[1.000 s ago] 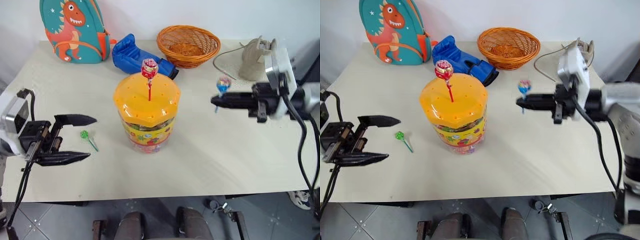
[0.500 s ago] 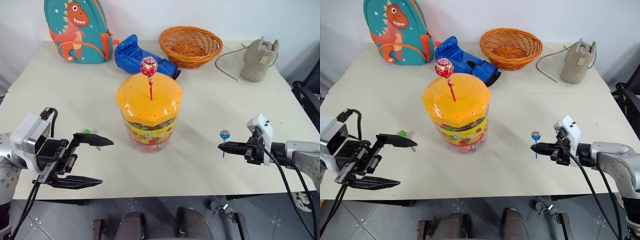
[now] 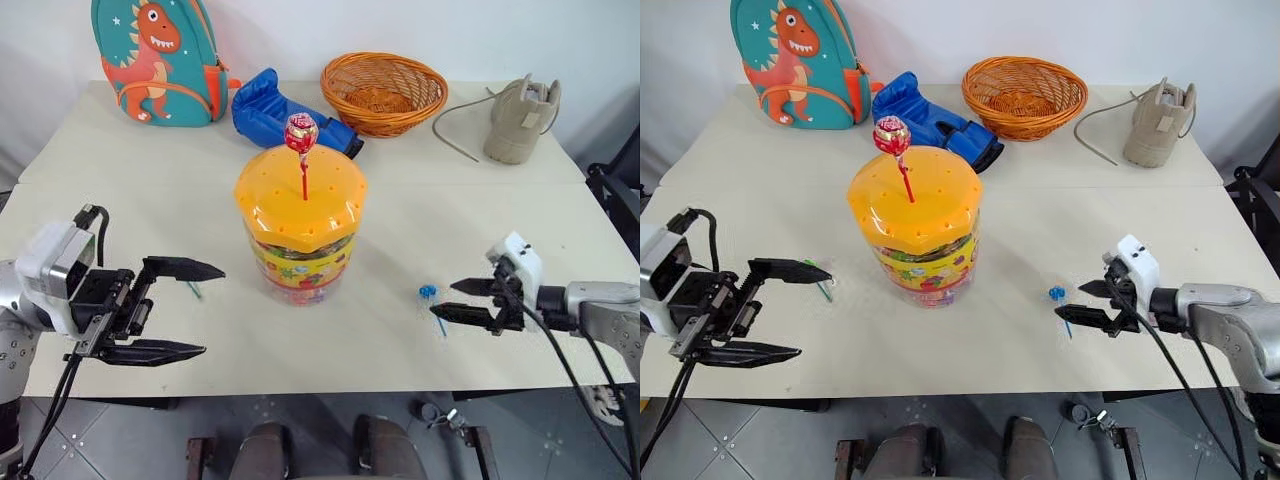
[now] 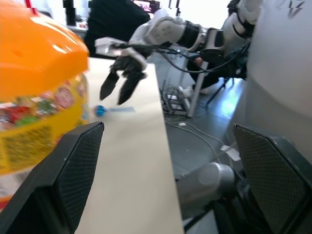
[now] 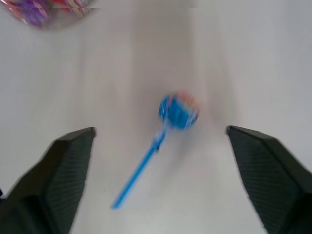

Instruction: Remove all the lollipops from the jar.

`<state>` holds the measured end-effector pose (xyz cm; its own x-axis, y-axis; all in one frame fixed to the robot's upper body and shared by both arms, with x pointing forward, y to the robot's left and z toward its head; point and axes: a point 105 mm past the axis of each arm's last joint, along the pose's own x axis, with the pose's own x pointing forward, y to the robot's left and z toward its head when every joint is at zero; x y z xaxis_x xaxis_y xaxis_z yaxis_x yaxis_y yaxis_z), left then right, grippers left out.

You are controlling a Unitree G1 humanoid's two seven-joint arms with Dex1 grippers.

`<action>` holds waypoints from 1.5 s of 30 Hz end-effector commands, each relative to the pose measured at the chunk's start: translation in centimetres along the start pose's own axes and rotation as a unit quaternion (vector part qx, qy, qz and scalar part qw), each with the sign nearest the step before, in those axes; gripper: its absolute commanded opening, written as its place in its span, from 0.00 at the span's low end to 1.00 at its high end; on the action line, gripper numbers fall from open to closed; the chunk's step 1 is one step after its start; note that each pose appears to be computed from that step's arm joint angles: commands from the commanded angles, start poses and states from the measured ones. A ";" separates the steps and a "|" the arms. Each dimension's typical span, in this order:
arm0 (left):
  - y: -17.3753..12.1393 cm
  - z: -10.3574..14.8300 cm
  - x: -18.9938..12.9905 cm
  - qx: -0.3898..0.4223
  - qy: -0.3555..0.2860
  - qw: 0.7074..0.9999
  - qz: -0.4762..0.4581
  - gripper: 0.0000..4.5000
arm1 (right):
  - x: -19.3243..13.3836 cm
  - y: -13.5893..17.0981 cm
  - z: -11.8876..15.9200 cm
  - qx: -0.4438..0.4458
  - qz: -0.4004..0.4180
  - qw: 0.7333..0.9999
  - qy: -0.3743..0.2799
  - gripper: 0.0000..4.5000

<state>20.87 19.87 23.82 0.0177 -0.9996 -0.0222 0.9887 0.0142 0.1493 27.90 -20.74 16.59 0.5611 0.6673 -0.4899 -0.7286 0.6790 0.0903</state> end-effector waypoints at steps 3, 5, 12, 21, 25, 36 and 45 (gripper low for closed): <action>1.0 2.9 -2.5 0.049 -0.014 0.997 0.052 1.00 | -2.8 3.0 8.2 -0.121 0.028 0.986 -0.110 0.99; 1.6 3.6 -3.1 0.059 -0.034 0.996 0.064 1.00 | -2.6 3.7 9.9 -0.147 0.042 0.980 -0.125 0.99; 3.3 4.1 -5.6 0.073 -0.039 0.991 0.106 1.00 | 0.7 7.4 15.3 -0.225 0.149 0.946 -0.181 0.99; 2.9 3.6 -6.0 0.074 -0.022 0.990 0.116 1.00 | 2.1 11.5 19.0 -0.279 0.254 0.897 -0.231 0.99; 2.8 3.5 -5.7 0.074 -0.022 0.990 0.116 1.00 | 2.6 13.0 19.4 -0.290 0.296 0.878 -0.239 0.99; 2.6 3.3 -5.0 0.080 -0.032 0.990 0.112 1.00 | 3.8 15.5 20.7 -0.303 0.346 0.845 -0.273 0.72; 2.6 3.3 -4.6 0.082 -0.033 0.990 0.106 1.00 | 3.7 15.6 21.1 -0.311 0.341 0.841 -0.283 0.02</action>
<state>23.39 24.83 26.73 0.2308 -0.9696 0.0817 0.9360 0.2441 0.2536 27.82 -1.23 32.84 -0.0803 0.9964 -0.0284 -0.9495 -0.0851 -0.3021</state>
